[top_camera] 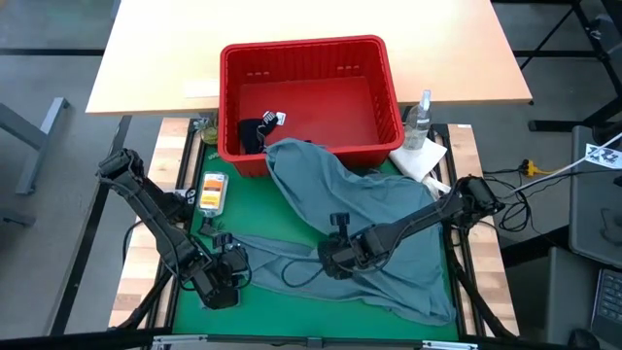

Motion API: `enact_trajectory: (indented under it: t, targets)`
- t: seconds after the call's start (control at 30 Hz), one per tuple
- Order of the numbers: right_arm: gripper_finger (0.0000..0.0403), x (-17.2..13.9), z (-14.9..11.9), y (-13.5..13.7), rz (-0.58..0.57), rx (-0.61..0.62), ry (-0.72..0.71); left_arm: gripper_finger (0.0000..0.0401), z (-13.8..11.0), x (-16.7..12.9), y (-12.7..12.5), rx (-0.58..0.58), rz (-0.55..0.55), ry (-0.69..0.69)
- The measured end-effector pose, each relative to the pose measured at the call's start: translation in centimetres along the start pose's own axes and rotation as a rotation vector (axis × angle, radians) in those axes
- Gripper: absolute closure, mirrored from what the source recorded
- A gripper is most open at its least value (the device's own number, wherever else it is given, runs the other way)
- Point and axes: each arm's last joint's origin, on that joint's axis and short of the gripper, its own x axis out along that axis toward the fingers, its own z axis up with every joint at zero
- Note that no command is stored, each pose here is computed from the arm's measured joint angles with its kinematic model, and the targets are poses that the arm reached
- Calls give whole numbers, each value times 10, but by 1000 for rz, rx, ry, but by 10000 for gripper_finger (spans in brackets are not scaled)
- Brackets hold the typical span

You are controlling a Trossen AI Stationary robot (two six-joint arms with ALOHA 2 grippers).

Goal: Fold Laundry from Bin
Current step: Fold the blue pants on top of the blue shirt

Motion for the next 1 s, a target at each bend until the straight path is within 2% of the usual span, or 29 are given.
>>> enact_trajectory:
  t: [0.23,0.53,0.8,1.0]
  targets:
    - [385,7,-9,-8,-22,4,84,273,-6,-2,-4,-179,-13,7]
    - [398,6,-10,-7,-21,-9,94,268,-41,-10,-24,-405,-50,47]
    - [387,6,-10,-7,-21,-7,89,224,-64,5,-39,-536,-4,157]
    - [387,7,-10,-7,-21,-8,90,219,-69,24,-48,-660,36,159]
